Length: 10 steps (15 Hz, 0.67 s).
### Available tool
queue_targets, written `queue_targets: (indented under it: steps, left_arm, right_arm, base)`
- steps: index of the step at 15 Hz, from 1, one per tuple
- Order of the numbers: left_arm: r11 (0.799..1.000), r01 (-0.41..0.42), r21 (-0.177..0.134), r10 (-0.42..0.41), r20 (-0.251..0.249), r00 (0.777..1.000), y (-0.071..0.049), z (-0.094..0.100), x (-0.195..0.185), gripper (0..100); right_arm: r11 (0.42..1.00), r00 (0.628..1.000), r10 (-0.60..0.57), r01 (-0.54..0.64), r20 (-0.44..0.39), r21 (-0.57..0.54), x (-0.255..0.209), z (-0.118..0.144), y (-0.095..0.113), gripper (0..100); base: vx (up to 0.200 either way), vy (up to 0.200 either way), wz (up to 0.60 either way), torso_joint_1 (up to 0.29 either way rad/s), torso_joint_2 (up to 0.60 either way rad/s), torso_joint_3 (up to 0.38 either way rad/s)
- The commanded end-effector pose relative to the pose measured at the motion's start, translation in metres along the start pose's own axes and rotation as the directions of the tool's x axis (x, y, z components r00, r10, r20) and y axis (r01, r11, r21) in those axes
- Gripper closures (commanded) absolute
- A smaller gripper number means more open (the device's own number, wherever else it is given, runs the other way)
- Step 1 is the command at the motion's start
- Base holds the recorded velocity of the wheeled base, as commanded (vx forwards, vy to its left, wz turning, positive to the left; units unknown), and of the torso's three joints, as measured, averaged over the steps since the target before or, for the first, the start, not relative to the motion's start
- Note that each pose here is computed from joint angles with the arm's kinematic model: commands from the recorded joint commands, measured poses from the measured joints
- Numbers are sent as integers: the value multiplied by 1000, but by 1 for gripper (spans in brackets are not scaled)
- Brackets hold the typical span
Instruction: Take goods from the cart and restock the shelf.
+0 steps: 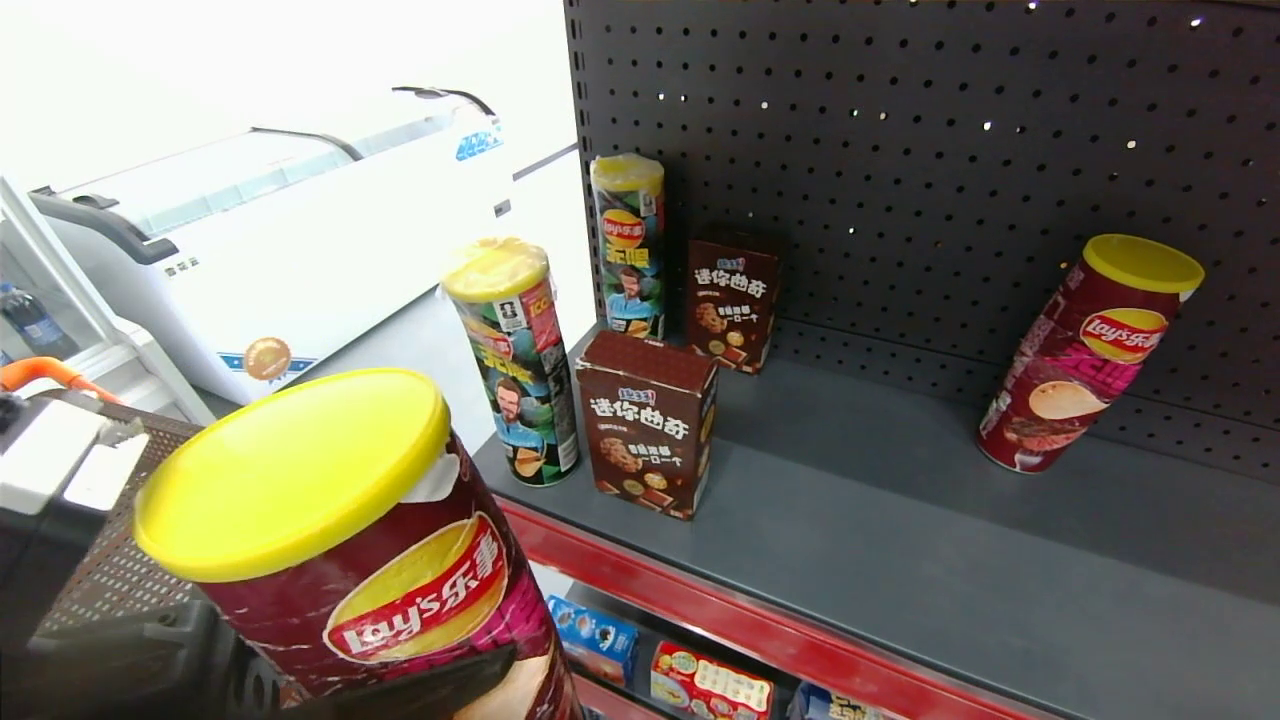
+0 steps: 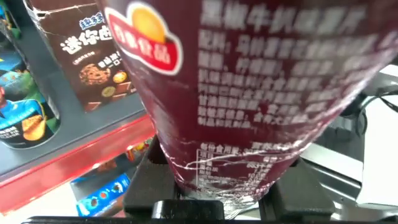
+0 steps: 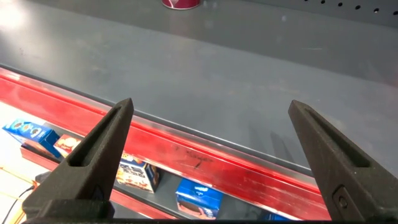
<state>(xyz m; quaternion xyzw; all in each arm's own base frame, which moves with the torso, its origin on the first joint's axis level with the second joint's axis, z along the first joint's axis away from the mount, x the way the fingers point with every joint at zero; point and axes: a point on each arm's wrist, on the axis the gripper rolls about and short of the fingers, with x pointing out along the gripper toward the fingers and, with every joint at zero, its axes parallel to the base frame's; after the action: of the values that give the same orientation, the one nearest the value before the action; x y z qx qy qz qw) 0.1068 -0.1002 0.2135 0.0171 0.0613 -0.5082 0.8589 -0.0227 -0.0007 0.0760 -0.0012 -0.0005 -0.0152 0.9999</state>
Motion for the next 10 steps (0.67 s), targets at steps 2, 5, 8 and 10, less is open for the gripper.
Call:
queue_targets:
  steps: [2, 5, 8, 10]
  left_arm:
    - [999, -16, 36, 17, -44, 999, 8, -6, 15, 100]
    - [999, -24, 42, 26, -44, 999, 15, -6, 28, 100]
    - [999, -32, 44, 34, -36, 999, 26, 4, 49, 100]
    - [998, -37, 44, 38, -42, 998, 33, 7, 61, 100]
  right_arm:
    - [1000, 1000, 1, -1, 0, -1, 0, 0, 0, 0]
    - [1000, 1000, 1, -1, 0, -1, 0, 0, 0, 0]
    - [1000, 1000, 1, -1, -1, -1, 0, 0, 0, 0]
    - [1000, 1000, 1, -1, 0, -1, 0, 0, 0, 0]
  base:
    - [0, 0, 0, 0, 0, 0]
    - [0, 0, 0, 0, 0, 0]
    - [0, 0, 0, 0, 0, 0]
    - [0, 0, 0, 0, 0, 0]
